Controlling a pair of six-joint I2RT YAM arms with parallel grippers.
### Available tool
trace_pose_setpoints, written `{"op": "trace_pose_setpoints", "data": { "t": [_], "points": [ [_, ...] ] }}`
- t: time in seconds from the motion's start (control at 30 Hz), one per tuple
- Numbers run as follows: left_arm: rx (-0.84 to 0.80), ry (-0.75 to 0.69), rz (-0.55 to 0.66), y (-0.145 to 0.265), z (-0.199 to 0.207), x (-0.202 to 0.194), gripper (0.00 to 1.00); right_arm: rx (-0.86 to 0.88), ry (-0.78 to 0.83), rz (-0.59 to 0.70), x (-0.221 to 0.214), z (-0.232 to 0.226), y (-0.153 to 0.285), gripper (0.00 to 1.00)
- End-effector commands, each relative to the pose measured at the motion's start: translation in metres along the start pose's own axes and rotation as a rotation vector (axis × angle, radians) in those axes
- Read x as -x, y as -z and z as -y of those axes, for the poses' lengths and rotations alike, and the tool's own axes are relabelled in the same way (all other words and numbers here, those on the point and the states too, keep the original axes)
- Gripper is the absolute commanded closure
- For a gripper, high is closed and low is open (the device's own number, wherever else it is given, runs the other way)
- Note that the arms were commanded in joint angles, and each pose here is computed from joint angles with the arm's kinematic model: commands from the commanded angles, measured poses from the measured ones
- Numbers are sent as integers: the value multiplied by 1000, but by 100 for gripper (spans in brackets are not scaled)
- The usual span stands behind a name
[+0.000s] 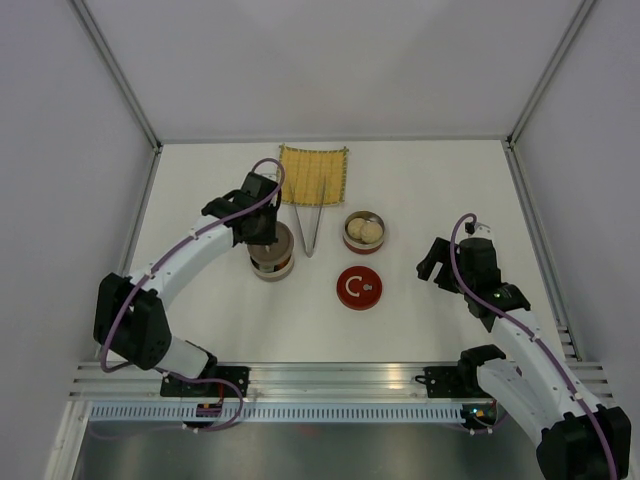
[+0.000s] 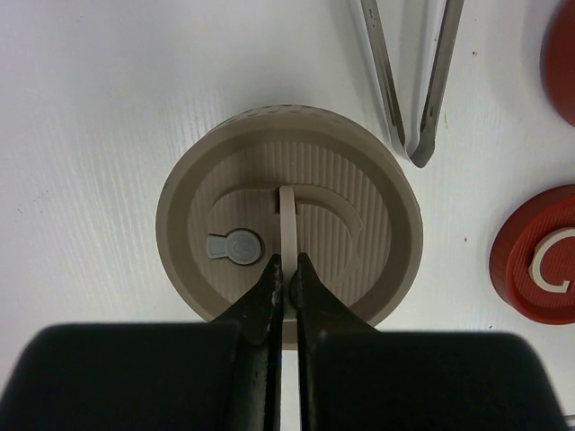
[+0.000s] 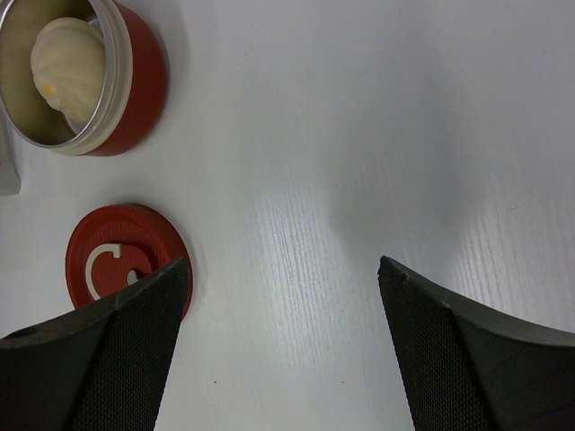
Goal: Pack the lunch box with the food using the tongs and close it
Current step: Close the box lid on the packing box.
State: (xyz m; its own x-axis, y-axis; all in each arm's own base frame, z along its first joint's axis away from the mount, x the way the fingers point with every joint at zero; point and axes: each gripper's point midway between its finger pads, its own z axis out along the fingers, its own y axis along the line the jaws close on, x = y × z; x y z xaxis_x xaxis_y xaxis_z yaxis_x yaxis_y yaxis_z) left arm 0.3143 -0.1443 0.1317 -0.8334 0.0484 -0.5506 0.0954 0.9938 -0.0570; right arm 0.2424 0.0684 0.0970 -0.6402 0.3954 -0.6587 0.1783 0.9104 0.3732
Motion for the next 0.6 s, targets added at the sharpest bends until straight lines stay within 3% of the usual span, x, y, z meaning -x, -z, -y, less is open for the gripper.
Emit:
{"op": "trace_pose_setpoints", "data": {
  "t": [0.0,0.4,0.57],
  "points": [
    [29,-61,-1,-5,3,2,98,10,3,42,16,-6,2,8],
    [159,-69,-113,-46,-15,-34,98,3,0,42,15,-4,3,8],
    [93,-87,-135,-52,4,-49,98,0,4,43,14,-3,3,8]
  ]
}}
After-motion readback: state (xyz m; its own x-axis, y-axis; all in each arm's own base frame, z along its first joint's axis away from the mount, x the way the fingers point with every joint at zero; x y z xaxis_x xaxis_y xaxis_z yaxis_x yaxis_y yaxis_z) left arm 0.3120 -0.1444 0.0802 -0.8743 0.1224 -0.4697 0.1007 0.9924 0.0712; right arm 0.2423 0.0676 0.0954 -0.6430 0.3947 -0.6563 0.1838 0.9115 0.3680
